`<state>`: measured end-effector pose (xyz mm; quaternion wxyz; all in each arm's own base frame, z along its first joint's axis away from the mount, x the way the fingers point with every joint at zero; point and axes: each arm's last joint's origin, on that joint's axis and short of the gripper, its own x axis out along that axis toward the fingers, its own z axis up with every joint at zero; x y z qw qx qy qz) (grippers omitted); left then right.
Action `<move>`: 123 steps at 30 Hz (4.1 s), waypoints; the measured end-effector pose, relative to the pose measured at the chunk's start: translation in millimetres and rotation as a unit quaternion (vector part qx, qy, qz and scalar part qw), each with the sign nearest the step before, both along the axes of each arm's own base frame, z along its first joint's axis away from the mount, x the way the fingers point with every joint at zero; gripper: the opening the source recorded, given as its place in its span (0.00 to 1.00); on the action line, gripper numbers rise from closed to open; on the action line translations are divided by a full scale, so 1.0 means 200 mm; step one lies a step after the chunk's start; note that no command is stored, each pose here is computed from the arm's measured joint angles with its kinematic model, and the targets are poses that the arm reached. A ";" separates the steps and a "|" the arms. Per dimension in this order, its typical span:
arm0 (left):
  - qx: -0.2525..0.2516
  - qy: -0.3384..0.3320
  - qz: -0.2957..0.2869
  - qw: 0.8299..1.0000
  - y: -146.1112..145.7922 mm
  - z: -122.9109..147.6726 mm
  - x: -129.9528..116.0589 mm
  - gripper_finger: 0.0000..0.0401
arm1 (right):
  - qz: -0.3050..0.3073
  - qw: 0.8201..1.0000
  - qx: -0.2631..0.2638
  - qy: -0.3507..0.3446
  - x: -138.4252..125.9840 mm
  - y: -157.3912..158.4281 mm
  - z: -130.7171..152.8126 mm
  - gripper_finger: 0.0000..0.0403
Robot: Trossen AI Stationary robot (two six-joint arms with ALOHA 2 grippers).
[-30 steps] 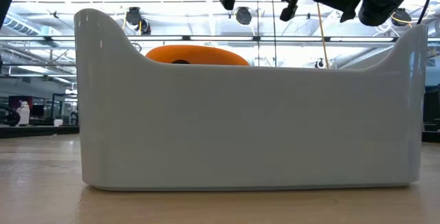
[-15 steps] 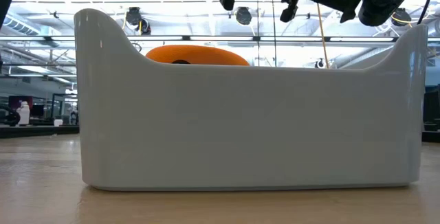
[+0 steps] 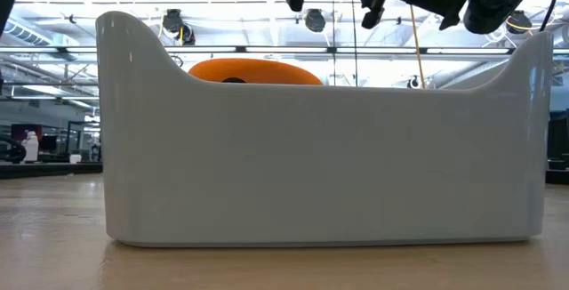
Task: Pick & Place Toys
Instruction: Put the yellow game piece into the orange bin, then put the red deck of cards into the top gray bin
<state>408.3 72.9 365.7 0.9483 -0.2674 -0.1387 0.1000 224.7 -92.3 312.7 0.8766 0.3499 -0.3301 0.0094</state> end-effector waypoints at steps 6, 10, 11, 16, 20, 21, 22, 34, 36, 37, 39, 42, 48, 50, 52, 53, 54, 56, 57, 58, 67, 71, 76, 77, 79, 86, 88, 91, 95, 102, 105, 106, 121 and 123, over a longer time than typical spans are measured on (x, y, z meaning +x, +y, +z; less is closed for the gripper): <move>0.026 0.006 0.017 1.000 0.03 0.08 -0.08 0.28 | -0.020 1.000 -0.007 -0.012 -0.03 -0.04 0.01 0.63; 0.030 0.046 0.034 0.998 0.08 0.13 -0.16 0.28 | -0.037 0.999 -0.015 -0.032 -0.06 -0.07 0.03 0.64; 0.030 0.062 0.036 0.997 0.09 0.13 -0.18 0.28 | -0.040 0.999 -0.016 -0.033 -0.07 -0.08 0.03 0.65; 0.015 0.135 0.010 0.991 0.18 0.14 -0.29 0.28 | -0.026 0.998 -0.050 -0.019 -0.11 -0.11 0.05 0.64; -0.009 0.201 -0.008 0.980 0.27 0.08 -0.34 0.28 | 0.001 0.998 -0.053 0.036 -0.12 -0.13 0.03 0.63; -0.016 0.215 -0.012 0.976 0.29 0.06 -0.35 0.28 | 0.010 0.997 -0.052 0.054 -0.12 -0.14 0.02 0.63; -0.022 0.227 -0.016 0.973 0.32 0.04 -0.36 0.28 | 0.018 0.996 -0.050 0.071 -0.11 -0.14 0.01 0.63; -0.080 0.368 -0.034 0.926 0.59 -0.18 -0.44 0.28 | 0.062 0.978 -0.065 0.189 -0.10 -0.14 -0.07 0.63; -0.077 0.391 -0.036 0.916 0.63 -0.18 -0.43 0.28 | 0.059 0.977 -0.068 0.192 -0.10 -0.15 -0.08 0.63; -0.072 0.401 -0.038 0.913 0.65 -0.17 -0.43 0.28 | 0.058 0.977 -0.070 0.195 -0.10 -0.15 -0.08 0.63; -0.062 0.421 -0.042 0.904 0.68 -0.15 -0.41 0.28 | 0.057 0.975 -0.069 0.203 -0.10 -0.15 -0.09 0.63; -0.049 0.456 -0.053 0.887 0.75 -0.14 -0.36 0.28 | 0.056 0.973 -0.068 0.212 -0.09 -0.15 -0.10 0.63; -0.048 0.526 -0.081 0.845 0.89 -0.18 -0.28 0.28 | 0.059 0.969 -0.056 0.234 -0.09 -0.15 -0.12 0.63; -0.049 0.546 -0.092 0.831 0.93 -0.22 -0.24 0.28 | 0.060 0.968 -0.053 0.240 -0.09 -0.15 -0.13 0.63; -0.048 0.560 -0.104 0.821 0.96 -0.25 -0.21 0.28 | 0.062 0.965 -0.046 0.251 -0.09 -0.15 -0.14 0.63; -0.048 0.566 -0.109 0.816 0.97 -0.26 -0.19 0.28 | 0.063 0.962 -0.042 0.261 -0.09 -0.16 -0.15 0.63; -0.048 0.573 -0.114 0.810 0.98 -0.28 -0.18 0.28 | 0.062 0.960 -0.039 0.271 -0.09 -0.16 -0.17 0.63; -0.052 0.585 -0.122 0.800 1.00 -0.32 -0.16 0.28 | 0.062 0.954 -0.031 0.290 -0.09 -0.17 -0.19 0.63; -0.054 0.593 -0.124 0.794 1.00 -0.34 -0.15 0.28 | 0.061 0.951 -0.028 0.301 -0.09 -0.17 -0.20 0.63; -0.054 0.601 -0.125 0.787 1.00 -0.36 -0.14 0.28 | 0.060 0.948 -0.025 0.312 -0.09 -0.17 -0.21 0.63; -0.078 0.679 -0.109 0.722 1.01 -0.56 -0.11 0.28 | 0.056 0.932 -0.023 0.358 -0.10 -0.18 -0.27 0.63; -0.094 0.703 -0.091 0.699 1.02 -0.62 -0.11 0.28 | 0.056 0.931 -0.022 0.359 -0.10 -0.18 -0.27 0.63; -0.126 0.712 -0.061 0.688 1.05 -0.67 -0.12 0.28 | 0.056 0.931 -0.021 0.359 -0.10 -0.18 -0.27 0.63; -0.133 0.711 -0.056 0.688 1.06 -0.67 -0.13 0.28 | 0.056 0.931 -0.021 0.359 -0.10 -0.18 -0.27 0.63; -0.144 0.708 -0.047 0.689 1.08 -0.67 -0.14 0.28 | 0.057 0.931 -0.019 0.359 -0.10 -0.18 -0.27 0.63; -0.185 0.694 -0.033 0.695 1.13 -0.66 -0.18 0.30 | 0.056 0.931 -0.020 0.359 -0.10 -0.18 -0.27 0.63; -0.185 0.694 -0.033 0.695 1.13 -0.66 -0.19 0.30 | 0.056 0.931 -0.020 0.359 -0.10 -0.18 -0.27 0.63; -0.185 0.693 -0.032 0.696 1.13 -0.66 -0.18 0.29 | 0.056 0.931 -0.020 0.360 -0.10 -0.18 -0.27 0.63; -0.189 0.688 -0.030 0.700 1.13 -0.66 -0.18 0.30 | 0.043 0.931 -0.015 0.362 -0.10 -0.19 -0.27 0.63; -0.193 0.684 -0.029 0.703 1.14 -0.66 -0.18 0.35 | 0.042 0.930 -0.013 0.366 -0.10 -0.19 -0.27 0.63; -0.193 0.682 -0.027 0.705 1.14 -0.66 -0.18 0.36 | 0.045 0.930 -0.013 0.366 -0.10 -0.19 -0.27 0.63; -0.195 0.681 -0.025 0.706 1.14 -0.66 -0.17 0.36 | 0.045 0.930 -0.013 0.366 -0.10 -0.19 -0.27 0.63; -0.210 0.666 -0.037 0.715 1.14 -0.65 -0.17 0.52 | 0.048 0.930 -0.010 0.365 -0.10 -0.18 -0.27 0.63; -0.214 0.656 -0.048 0.722 1.13 -0.63 -0.17 0.52 | 0.049 0.930 -0.005 0.364 -0.10 -0.18 -0.27 0.63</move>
